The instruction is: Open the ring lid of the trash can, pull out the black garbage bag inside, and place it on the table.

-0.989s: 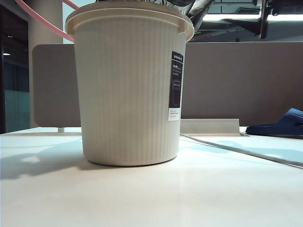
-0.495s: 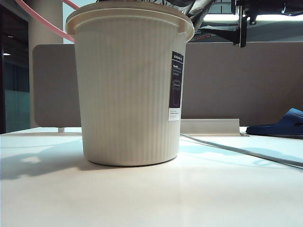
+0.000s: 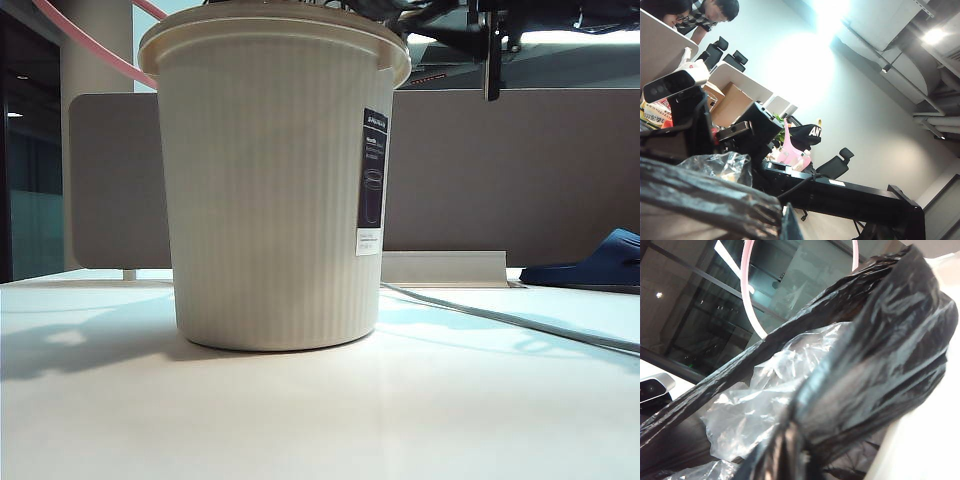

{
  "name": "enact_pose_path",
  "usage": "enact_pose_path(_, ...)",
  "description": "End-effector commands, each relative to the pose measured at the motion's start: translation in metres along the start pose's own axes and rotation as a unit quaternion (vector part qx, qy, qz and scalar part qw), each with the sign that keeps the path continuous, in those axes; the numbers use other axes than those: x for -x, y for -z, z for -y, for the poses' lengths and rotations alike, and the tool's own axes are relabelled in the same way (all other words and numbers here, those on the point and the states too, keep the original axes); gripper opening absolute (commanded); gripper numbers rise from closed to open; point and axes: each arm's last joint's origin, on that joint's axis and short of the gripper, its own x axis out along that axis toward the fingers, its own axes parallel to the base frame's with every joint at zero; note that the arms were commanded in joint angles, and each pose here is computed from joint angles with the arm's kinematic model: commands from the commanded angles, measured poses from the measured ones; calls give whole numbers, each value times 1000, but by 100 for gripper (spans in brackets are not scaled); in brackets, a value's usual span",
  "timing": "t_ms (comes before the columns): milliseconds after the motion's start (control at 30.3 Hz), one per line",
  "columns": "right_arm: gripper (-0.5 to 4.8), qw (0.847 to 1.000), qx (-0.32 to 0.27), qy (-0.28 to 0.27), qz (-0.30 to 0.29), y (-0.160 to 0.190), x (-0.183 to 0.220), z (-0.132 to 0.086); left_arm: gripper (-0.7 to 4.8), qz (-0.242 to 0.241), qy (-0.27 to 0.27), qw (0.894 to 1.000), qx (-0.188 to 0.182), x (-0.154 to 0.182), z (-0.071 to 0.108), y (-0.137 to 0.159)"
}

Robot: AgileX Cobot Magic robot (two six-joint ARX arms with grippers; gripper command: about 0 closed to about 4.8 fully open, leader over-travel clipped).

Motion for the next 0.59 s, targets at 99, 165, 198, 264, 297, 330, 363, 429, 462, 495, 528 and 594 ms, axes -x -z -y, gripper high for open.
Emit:
enact_pose_path(99,55,1000,21,-5,9,-1,-2,-6,-6,-1,8,1000,-13,0,3,-2)
enact_pose_path(165,39,1000,21,-5,9,-2,-2,-6,-6,-3,5,1000,-14,0,2,-1)
enact_pose_path(198,24,1000,22,-5,9,-2,-2,-6,-6,-5,3,1000,-18,0,2,-1)
enact_pose_path(264,-1,999,29,-11,12,-3,-2,-9,-6,-7,0,1000,-18,0,1,0)
enact_pose_path(297,-1,999,31,-14,13,-4,-2,-11,-6,-8,-1,1000,-18,0,1,0)
enact_pose_path(330,-1,999,37,-24,18,-5,-2,-15,-6,-9,-3,1000,-20,0,0,0)
enact_pose_path(363,-1,999,40,-30,20,-6,-2,-17,-6,-10,-4,1000,-22,0,0,1)
enact_pose_path(429,-1,998,44,-47,25,-8,-1,-23,-6,-10,-5,1000,-23,0,0,1)
enact_pose_path(462,-1,997,46,-55,27,-8,-1,-26,-6,-10,-6,1000,-24,0,0,1)
enact_pose_path(495,-1,997,46,-59,28,-8,-1,-28,-6,-10,-6,1000,-24,0,0,1)
enact_pose_path(528,-1,996,47,-66,30,-9,0,-30,-6,-10,-6,1000,-25,0,0,1)
enact_pose_path(594,-1,996,47,-74,31,-9,0,-33,-6,-10,-6,1000,-25,0,0,1)
